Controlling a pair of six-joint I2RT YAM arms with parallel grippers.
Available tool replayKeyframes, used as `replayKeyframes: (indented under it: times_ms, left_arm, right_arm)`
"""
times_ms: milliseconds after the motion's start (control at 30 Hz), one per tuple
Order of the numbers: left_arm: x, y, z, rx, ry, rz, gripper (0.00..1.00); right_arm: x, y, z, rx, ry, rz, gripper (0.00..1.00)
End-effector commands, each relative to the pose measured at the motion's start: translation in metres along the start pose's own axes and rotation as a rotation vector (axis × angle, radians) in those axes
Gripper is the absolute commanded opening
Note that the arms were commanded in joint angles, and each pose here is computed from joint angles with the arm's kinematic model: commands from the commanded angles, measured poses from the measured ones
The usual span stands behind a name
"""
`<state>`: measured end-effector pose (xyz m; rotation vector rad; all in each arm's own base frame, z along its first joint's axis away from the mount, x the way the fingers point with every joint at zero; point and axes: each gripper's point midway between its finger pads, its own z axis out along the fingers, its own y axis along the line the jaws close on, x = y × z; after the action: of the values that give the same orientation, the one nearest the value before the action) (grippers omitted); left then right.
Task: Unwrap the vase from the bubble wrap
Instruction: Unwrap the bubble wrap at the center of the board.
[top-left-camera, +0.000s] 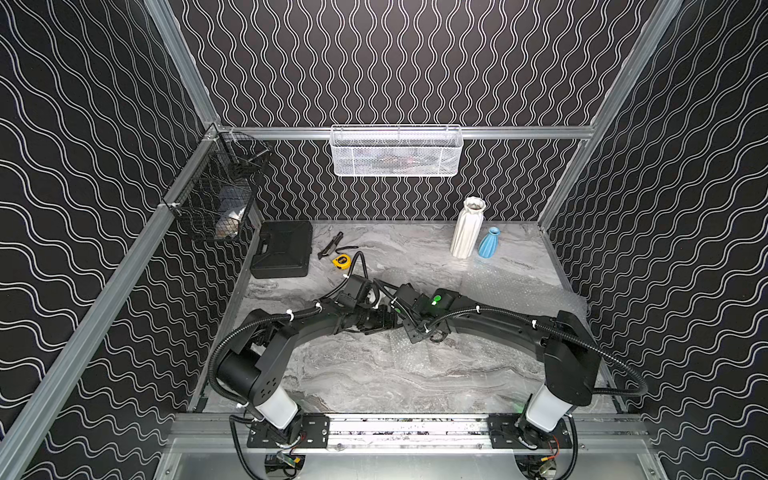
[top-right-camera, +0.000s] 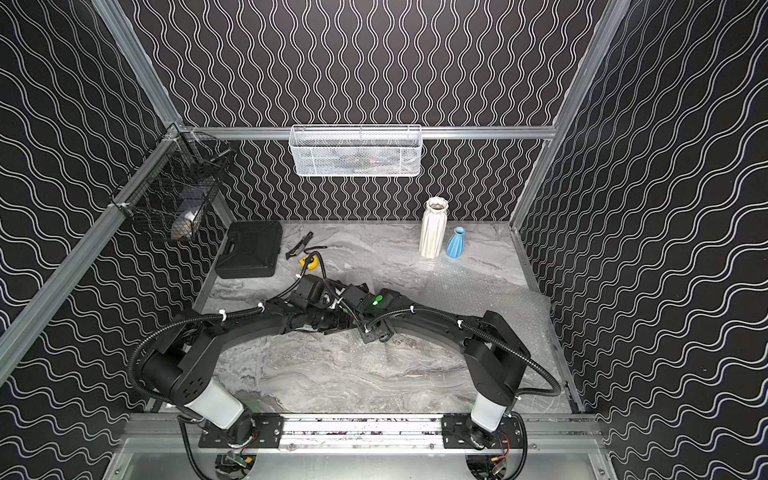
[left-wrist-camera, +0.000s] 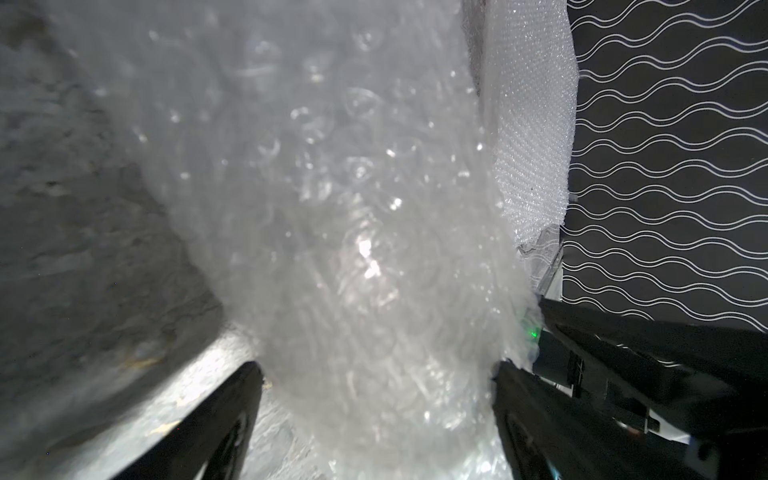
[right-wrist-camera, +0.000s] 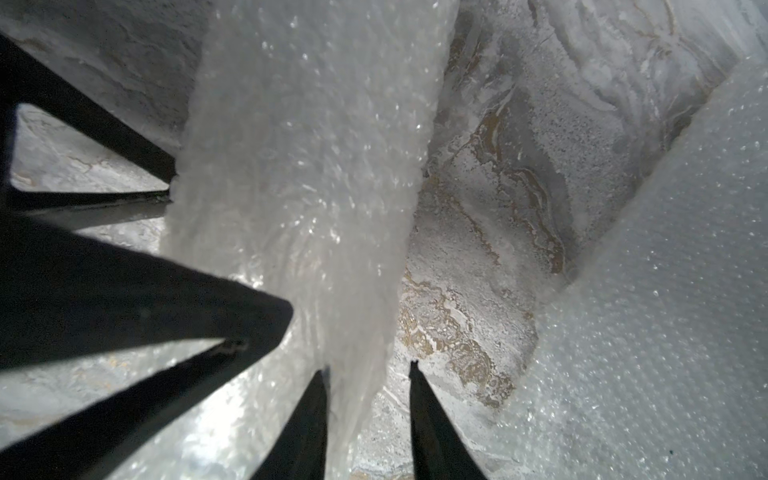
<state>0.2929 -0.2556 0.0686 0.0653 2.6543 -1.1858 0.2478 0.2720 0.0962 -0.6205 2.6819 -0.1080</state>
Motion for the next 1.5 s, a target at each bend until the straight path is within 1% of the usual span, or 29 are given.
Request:
replayKeyframes:
  times_ms: [0, 200, 400, 533, 733, 933, 1100, 1267, 1467]
  left_arm:
    - [-0.005, 0.002, 0.002, -0.021, -0.024, 0.001, 0.88]
    - [0.0, 0.015, 0.005, -0.092, -0.011, 0.005, 0.84]
    - [0.004, 0.018, 0.006, -0.108, -0.009, 0.007, 0.81]
    - [0.005, 0.019, 0.007, -0.11, -0.006, 0.008, 0.79]
    - [0.006, 0.02, 0.005, -0.119, -0.008, 0.007, 0.78]
    - [0.006, 0.021, 0.004, -0.124, -0.011, 0.005, 0.78]
    - [0.008, 0.023, 0.005, -0.129, -0.01, -0.001, 0.77]
    - [0.008, 0.025, 0.005, -0.134, -0.011, -0.005, 0.77]
    - [0.01, 0.027, 0.004, -0.138, -0.011, -0.007, 0.77]
  right_arm:
    - [0.008, -0.001, -0.001, 0.004, 0.029, 0.002, 0.34]
    - [0.011, -0.003, 0.001, 0.012, 0.043, -0.005, 0.35]
    - [0.017, -0.006, 0.003, 0.028, 0.065, -0.006, 0.34]
    - [0.019, -0.006, 0.002, 0.025, 0.072, -0.008, 0.3]
    - [0.025, -0.004, 0.004, 0.018, 0.103, -0.018, 0.3]
    - [0.034, 0.003, 0.005, -0.014, 0.155, -0.047, 0.29]
    - [0.038, 0.007, 0.0, -0.049, 0.172, -0.069, 0.29]
    - [0.04, 0.017, -0.002, -0.11, 0.186, -0.094, 0.31]
    - [0.046, 0.024, -0.001, -0.154, 0.209, -0.114, 0.3]
